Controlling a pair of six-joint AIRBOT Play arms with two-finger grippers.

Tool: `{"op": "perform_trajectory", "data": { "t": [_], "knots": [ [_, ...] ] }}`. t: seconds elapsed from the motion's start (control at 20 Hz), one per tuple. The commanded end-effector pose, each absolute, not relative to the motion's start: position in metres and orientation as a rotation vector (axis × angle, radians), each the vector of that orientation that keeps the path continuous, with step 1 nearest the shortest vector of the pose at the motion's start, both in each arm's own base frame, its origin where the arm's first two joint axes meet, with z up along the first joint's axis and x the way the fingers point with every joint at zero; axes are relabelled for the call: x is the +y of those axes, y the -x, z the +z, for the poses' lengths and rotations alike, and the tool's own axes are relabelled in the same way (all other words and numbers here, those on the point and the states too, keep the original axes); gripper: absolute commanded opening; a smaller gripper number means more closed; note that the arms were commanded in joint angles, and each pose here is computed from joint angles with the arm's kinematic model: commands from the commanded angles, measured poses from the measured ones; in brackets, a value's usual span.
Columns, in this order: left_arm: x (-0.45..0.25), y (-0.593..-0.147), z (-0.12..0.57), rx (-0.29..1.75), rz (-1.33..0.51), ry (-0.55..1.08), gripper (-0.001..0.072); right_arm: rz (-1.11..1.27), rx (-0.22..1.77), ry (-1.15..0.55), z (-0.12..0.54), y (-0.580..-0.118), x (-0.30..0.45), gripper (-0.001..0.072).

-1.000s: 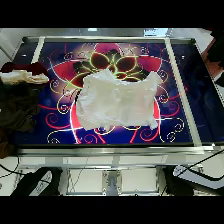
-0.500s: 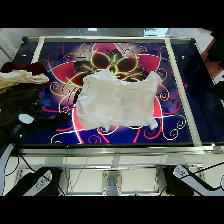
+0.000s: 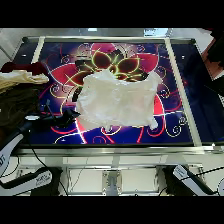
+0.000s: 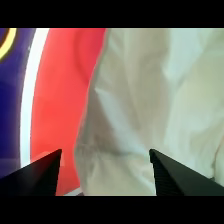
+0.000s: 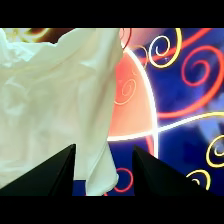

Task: Fold the shirts.

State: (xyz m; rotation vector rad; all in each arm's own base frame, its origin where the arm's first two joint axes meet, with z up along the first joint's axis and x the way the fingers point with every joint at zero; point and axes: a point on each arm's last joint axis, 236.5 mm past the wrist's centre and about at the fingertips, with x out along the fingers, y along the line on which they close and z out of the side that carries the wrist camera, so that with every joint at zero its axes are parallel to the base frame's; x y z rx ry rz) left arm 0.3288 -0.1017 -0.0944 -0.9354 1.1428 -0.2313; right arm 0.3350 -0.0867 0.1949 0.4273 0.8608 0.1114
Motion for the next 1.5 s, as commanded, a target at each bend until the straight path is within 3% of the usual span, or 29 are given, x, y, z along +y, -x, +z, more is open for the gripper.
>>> {"op": "perform_trajectory", "data": {
  "t": [0.0,0.05,0.1,0.2,0.25,0.3,0.5,0.65,0.75,0.95,1.1,1.35,1.45],
  "knots": [
    [-0.109,-0.341,-0.098,1.098,-0.256,0.992,0.0586,0.137,0.845,-0.439,0.200,-0.336,-0.080,0.0419],
    [-0.113,-0.342,-0.099,1.102,-0.263,1.003,0.0582,0.142,0.844,-0.442,0.201,-0.336,-0.079,0.0419],
    [-0.118,-0.342,-0.101,1.108,-0.271,1.003,0.0521,0.145,0.849,-0.443,0.200,-0.335,-0.078,0.0418],
    [-0.127,-0.341,-0.103,1.114,-0.291,0.999,0.0266,0.158,0.874,-0.450,0.196,-0.331,-0.074,0.0418],
    [-0.132,-0.342,-0.102,1.108,-0.312,0.993,0.0061,0.177,0.911,-0.465,0.187,-0.325,-0.068,0.0418],
    [-0.137,-0.343,-0.100,1.098,-0.327,0.989,0.0019,0.214,0.992,-0.484,0.168,-0.315,-0.056,0.0417],
    [-0.144,-0.347,-0.092,1.076,-0.346,1.026,0.0019,0.293,1.334,-0.466,0.041,-0.276,0.003,0.0419],
    [-0.154,-0.341,-0.084,1.091,-0.404,1.046,0.0019,0.349,1.339,-0.414,-0.016,-0.279,0.055,0.0431],
    [-0.156,-0.340,-0.083,1.090,-0.419,1.042,0.0019,0.380,1.314,-0.313,-0.033,-0.284,0.079,0.0557],
    [-0.157,-0.339,-0.082,1.092,-0.426,1.043,0.0019,0.272,1.256,0.028,-0.060,-0.306,0.073,0.0557],
    [-0.161,-0.337,-0.079,1.096,-0.450,1.047,0.0019,0.234,1.297,0.186,-0.072,-0.300,0.064,0.0556],
    [-0.160,-0.337,-0.079,1.094,-0.449,1.043,0.0019,0.255,1.392,0.120,-0.090,-0.285,0.077,0.0553],
    [-0.160,-0.337,-0.079,1.094,-0.449,1.043,0.0019,0.252,1.417,0.123,-0.097,-0.283,0.076,0.0512]
  ]
}}
